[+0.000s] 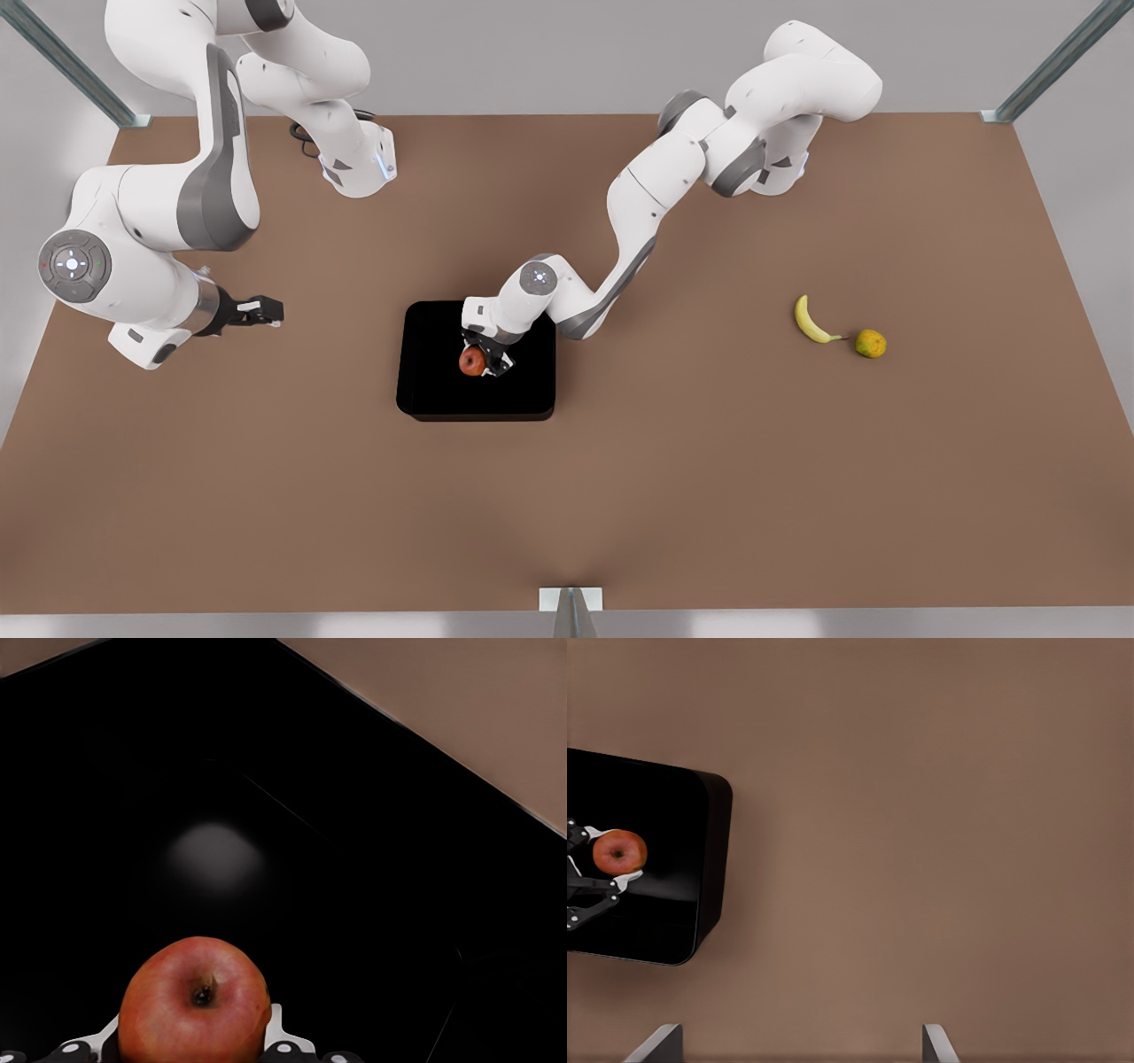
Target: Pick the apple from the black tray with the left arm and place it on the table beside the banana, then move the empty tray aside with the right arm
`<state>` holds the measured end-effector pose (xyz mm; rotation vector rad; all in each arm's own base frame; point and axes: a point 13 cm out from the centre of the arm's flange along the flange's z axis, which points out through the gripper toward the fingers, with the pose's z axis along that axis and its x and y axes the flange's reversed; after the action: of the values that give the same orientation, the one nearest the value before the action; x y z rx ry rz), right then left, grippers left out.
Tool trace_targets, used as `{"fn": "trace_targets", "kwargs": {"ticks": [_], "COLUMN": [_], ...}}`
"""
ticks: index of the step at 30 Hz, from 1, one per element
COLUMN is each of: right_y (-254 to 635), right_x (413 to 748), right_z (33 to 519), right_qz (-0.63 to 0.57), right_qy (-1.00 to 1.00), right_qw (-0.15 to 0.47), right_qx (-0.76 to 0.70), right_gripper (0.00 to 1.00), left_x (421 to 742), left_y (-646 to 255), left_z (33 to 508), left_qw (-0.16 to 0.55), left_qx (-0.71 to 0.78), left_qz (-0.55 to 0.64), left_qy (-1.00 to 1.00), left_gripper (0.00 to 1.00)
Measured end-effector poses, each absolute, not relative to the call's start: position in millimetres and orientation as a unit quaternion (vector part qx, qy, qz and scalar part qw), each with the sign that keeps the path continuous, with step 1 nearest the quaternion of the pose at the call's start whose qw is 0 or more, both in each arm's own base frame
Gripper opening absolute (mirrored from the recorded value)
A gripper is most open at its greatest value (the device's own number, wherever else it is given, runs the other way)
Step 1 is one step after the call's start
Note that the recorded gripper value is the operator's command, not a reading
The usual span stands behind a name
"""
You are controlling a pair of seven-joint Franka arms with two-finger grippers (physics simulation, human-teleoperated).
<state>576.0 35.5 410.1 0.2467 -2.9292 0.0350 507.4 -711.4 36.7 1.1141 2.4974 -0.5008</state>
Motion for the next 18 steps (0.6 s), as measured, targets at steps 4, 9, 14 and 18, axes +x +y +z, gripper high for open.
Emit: {"fn": "trace_targets", "kwargs": {"ticks": [4, 9, 14, 18], "right_y": [35, 36, 43, 96], "right_x": [576, 576, 576, 576], "right_z": [410, 410, 411, 421], "right_qz": [0.012, 0.012, 0.010, -0.001], "right_qy": [-0.991, -0.991, -0.991, -0.989], "right_qw": [0.101, 0.101, 0.099, 0.087], "right_qx": [0.084, 0.084, 0.089, 0.119], "right_gripper": [1.00, 1.00, 1.00, 1.00], "left_x": [512, 529, 552, 539], "left_y": [-711, -713, -677, -595], "left_z": [45, 112, 227, 240], "left_qw": [0.183, 0.196, 0.173, 0.100], "left_qx": [0.391, 0.391, 0.381, 0.369], "left_qz": [-0.177, -0.175, -0.159, -0.111], "left_qy": [0.884, 0.882, 0.894, 0.917], "left_gripper": [0.72, 0.72, 0.74, 0.74]}}
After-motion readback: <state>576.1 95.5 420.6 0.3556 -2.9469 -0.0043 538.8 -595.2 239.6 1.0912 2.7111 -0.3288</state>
